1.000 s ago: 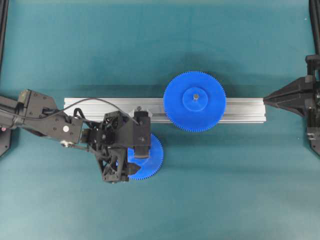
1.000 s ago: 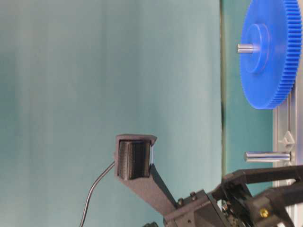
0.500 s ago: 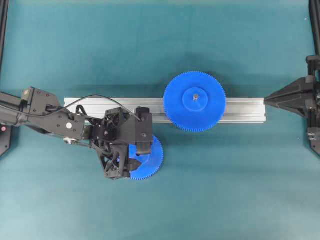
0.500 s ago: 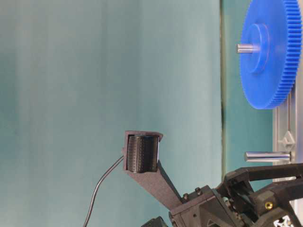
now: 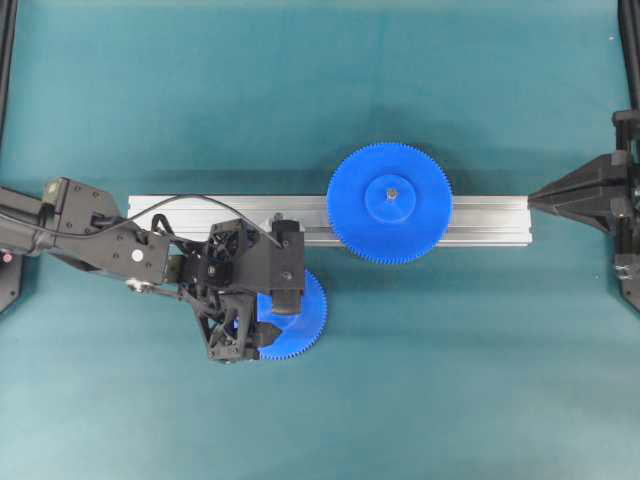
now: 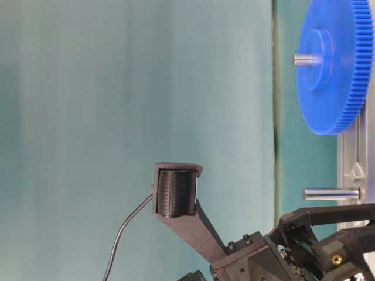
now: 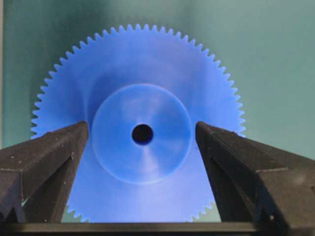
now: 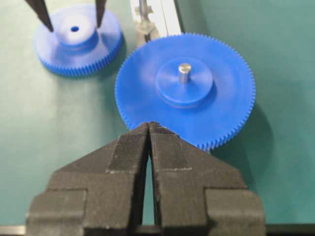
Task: Insert the small gear onto the shaft.
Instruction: 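Close the left gripper on the small blue gear's hub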
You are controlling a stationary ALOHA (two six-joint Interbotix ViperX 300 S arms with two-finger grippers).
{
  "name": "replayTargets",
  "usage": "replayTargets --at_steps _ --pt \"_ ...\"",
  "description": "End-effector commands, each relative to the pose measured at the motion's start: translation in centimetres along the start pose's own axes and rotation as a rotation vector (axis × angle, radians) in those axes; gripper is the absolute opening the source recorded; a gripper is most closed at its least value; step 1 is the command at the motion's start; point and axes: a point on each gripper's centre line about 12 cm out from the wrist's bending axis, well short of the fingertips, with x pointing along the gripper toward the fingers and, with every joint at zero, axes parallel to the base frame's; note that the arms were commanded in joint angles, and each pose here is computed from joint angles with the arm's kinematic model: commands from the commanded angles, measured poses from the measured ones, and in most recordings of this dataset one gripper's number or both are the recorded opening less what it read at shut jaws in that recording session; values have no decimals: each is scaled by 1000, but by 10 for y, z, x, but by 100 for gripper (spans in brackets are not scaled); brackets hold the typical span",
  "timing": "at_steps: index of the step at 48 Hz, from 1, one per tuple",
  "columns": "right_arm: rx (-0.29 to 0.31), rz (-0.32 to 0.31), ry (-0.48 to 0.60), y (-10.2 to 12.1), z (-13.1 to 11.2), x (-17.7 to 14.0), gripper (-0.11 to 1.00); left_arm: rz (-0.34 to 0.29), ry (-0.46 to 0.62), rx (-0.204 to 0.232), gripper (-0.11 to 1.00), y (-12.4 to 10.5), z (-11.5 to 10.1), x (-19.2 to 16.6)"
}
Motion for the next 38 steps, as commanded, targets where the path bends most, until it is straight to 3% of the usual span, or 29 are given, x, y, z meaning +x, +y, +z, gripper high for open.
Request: replayTargets --at_steps 1,38 --pt "12 -5 -11 -1 4 0 8 -7 -35 5 90 -3 10 -6" --pt "14 -9 -12 -2 3 0 8 -9 -11 10 91 -5 3 0"
